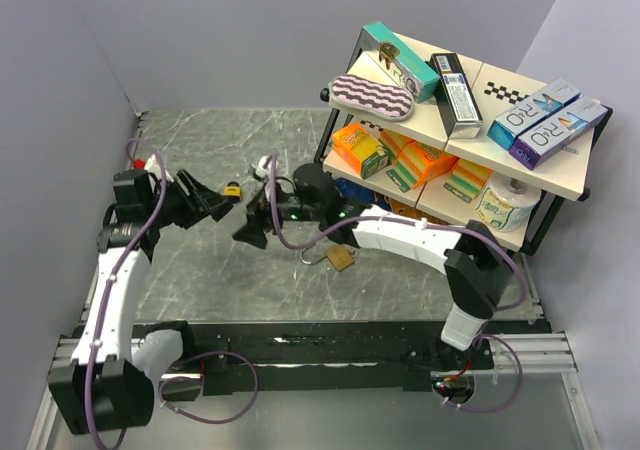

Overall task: Lock with the key
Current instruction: Place the lock at the center of the board.

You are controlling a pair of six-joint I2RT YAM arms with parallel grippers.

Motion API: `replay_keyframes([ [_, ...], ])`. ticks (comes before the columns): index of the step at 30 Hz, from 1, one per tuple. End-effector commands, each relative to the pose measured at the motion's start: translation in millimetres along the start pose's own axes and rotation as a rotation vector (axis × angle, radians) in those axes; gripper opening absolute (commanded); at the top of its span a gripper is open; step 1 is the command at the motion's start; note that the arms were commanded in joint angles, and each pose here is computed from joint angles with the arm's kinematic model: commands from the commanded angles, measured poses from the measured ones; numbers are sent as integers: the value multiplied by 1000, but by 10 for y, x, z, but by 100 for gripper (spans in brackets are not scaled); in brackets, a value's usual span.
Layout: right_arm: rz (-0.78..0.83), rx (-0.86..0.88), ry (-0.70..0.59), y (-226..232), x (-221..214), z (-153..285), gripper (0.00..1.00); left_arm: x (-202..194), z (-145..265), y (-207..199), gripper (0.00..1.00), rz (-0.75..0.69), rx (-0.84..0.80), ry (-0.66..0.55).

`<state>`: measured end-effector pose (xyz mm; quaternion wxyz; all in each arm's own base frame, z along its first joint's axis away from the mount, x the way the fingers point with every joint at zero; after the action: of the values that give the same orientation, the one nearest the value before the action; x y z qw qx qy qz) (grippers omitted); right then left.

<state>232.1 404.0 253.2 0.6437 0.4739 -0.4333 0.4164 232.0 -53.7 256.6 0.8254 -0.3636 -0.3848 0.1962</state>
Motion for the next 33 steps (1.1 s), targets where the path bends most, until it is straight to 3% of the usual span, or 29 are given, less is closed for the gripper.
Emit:
replay_keyframes([
  [1,150,41,39,112,-60,347,99,44,-79,198,1,-259,108,98],
  [6,194,37,155,132,-419,586,99,-145,-336,401,1,-267,184,262],
  [14,200,59,322,168,-802,888,99,-268,-731,547,1,-365,344,384],
  [28,154,30,305,57,-806,1115,99,-309,-1262,925,1,-338,567,556],
  [33,154,28,303,20,-819,1151,99,-333,-1349,1060,13,-336,638,575],
])
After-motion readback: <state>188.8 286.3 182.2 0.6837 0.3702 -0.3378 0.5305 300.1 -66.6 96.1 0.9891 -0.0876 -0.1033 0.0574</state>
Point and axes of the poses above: each gripper's point midway between its finger pads, its own z axis back along the fingers, its own y axis along the line the jaws close on, x = y × z, the point moved 7 cm from there along z, back along the fingers, and after that the axes turned 1 degree about -z, right-handed, at the moved point
